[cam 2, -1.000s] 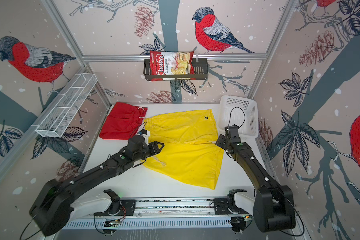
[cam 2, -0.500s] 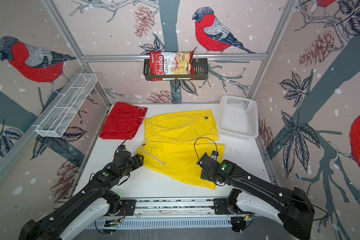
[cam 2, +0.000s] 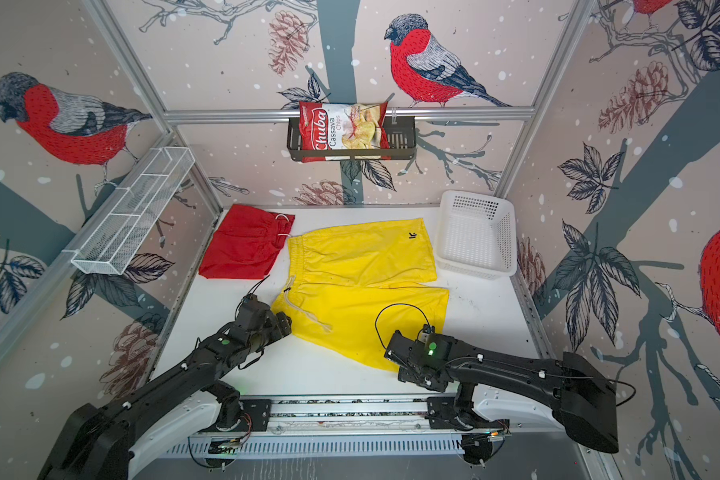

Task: Fold and stack the shorts
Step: 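Grasp the near waistband with the left gripper and near leg hem with the right, then lift and fold the near edge with both grippers toward the far edge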

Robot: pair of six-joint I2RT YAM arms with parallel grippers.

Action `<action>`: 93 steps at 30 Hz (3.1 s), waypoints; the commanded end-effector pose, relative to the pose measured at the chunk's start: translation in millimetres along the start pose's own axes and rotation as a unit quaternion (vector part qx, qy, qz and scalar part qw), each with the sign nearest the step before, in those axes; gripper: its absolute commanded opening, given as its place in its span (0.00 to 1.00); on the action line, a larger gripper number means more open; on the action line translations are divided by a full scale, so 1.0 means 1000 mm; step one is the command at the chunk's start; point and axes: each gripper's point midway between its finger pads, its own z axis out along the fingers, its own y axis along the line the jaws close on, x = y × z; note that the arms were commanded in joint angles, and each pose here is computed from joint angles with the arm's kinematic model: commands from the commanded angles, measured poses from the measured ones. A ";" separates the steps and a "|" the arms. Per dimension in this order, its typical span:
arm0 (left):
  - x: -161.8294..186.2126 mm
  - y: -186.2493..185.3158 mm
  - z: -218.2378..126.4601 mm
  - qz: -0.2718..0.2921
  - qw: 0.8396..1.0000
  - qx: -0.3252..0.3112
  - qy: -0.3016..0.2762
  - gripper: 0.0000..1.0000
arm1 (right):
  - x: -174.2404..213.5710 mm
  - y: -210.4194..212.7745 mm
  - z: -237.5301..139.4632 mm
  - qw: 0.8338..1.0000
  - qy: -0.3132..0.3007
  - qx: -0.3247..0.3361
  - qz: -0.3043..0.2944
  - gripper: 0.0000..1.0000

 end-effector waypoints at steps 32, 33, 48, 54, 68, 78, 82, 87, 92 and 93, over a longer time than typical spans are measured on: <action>-0.064 -0.049 -0.079 -0.002 0.993 0.085 -0.082 0.00 | -0.122 -0.009 -0.144 0.966 -0.222 -0.103 0.080 0.00; -0.069 -0.051 -0.090 -0.004 0.991 0.091 -0.093 0.00 | -0.126 -0.011 -0.155 0.964 -0.232 -0.099 0.080 0.00; -0.125 -0.079 -0.144 0.005 0.979 0.100 -0.175 0.00 | -0.229 0.028 -0.261 0.912 -0.397 -0.095 0.044 0.01; -0.143 -0.086 -0.134 0.013 0.977 0.084 -0.193 0.00 | -0.272 0.034 -0.231 0.923 -0.373 -0.090 0.032 0.01; -0.171 -0.053 -0.063 -0.030 0.986 0.045 -0.157 0.00 | -0.358 0.049 -0.128 0.953 -0.290 -0.089 0.023 0.01; -0.181 -0.043 -0.015 -0.063 0.987 0.013 -0.144 0.00 | -0.415 0.069 -0.050 0.963 -0.257 -0.086 0.002 0.00; -0.185 -0.026 0.002 -0.074 0.987 -0.041 -0.140 0.00 | -0.431 0.082 -0.015 0.967 -0.239 -0.090 -0.010 0.00; -0.177 -0.009 0.031 -0.086 0.986 -0.086 -0.118 0.00 | -0.440 0.091 0.020 0.969 -0.227 -0.092 -0.017 0.00; -0.161 0.001 0.061 -0.090 0.987 -0.100 -0.090 0.00 | -0.439 0.095 0.048 0.973 -0.215 -0.082 -0.022 0.00; -0.157 0.002 0.066 -0.090 0.987 -0.101 -0.082 0.00 | -0.437 0.096 0.052 0.974 -0.213 -0.078 -0.025 0.00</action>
